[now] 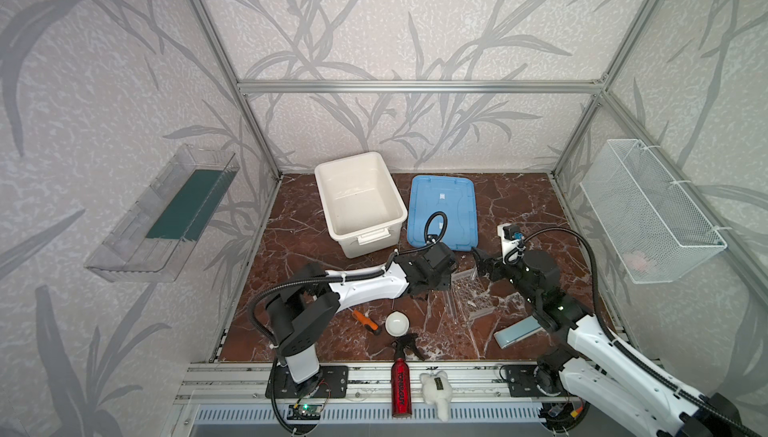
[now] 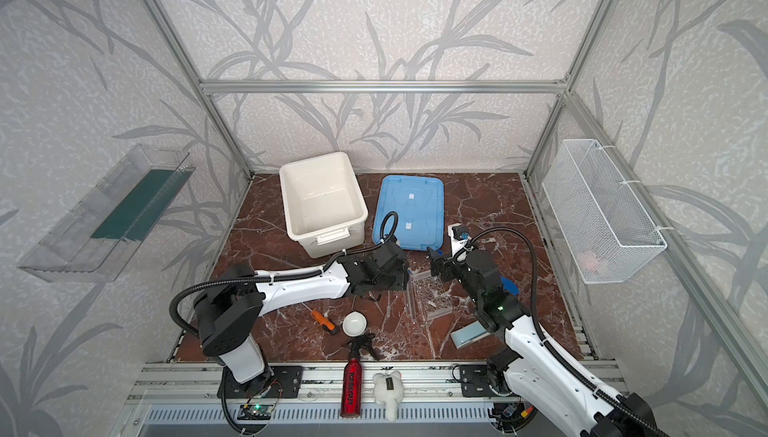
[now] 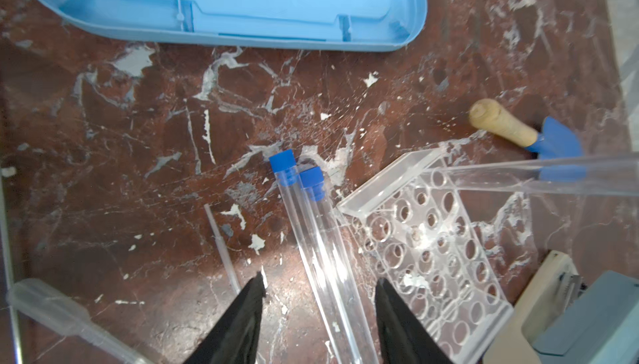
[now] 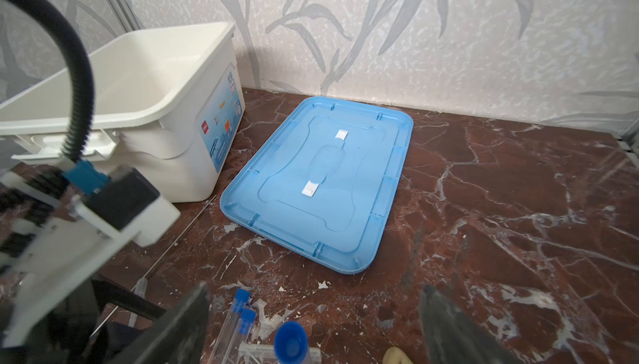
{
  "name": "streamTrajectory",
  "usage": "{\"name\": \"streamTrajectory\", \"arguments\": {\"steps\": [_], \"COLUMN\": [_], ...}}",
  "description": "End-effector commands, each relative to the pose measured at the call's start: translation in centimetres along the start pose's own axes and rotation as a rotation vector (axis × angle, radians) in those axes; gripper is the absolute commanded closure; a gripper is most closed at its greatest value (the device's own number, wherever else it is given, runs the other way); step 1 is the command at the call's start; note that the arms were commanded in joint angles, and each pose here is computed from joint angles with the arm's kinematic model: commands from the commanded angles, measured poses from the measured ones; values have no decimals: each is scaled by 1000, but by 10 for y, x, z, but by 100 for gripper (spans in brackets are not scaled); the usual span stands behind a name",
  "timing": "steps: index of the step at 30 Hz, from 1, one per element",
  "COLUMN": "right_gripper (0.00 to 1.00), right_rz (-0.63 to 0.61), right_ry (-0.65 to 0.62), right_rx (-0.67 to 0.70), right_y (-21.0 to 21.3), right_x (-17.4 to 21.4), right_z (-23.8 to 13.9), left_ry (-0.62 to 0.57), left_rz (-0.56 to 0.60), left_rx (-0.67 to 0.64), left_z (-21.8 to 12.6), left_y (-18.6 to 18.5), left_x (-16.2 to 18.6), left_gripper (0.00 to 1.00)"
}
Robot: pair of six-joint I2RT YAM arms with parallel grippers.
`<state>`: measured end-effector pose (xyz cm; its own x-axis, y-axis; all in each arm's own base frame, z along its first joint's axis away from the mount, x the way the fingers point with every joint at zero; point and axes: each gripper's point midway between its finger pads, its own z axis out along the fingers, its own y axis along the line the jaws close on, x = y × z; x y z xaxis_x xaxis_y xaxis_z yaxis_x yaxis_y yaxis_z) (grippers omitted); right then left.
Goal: Organize the chemistry lab equipment
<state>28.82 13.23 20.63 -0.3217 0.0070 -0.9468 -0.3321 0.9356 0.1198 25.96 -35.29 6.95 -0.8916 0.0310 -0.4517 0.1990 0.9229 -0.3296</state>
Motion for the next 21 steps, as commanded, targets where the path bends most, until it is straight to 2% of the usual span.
{"name": "streamTrajectory", "arguments": {"steps": [1, 8, 16, 21], "right_gripper": [1, 1, 1, 1], "right_rz": [50, 31, 23, 25], "right_ry": [62, 116, 110, 85], "right_rx": [41, 54, 49, 64], "right_y": [-6, -8, -8, -12], "right_x": [-1, 4, 3, 2], "right_z": [-16, -29, -34, -36], "left_ry": [71, 109, 167, 202], "left_rz": [13, 39, 73, 88], "left_rx": [-59, -98, -73, -119], "left_z": [8, 20, 31, 36], "left_y": [10, 14, 3, 9], "left_x": [13, 19, 26, 30], "left_gripper": [52, 56, 57, 59]}}
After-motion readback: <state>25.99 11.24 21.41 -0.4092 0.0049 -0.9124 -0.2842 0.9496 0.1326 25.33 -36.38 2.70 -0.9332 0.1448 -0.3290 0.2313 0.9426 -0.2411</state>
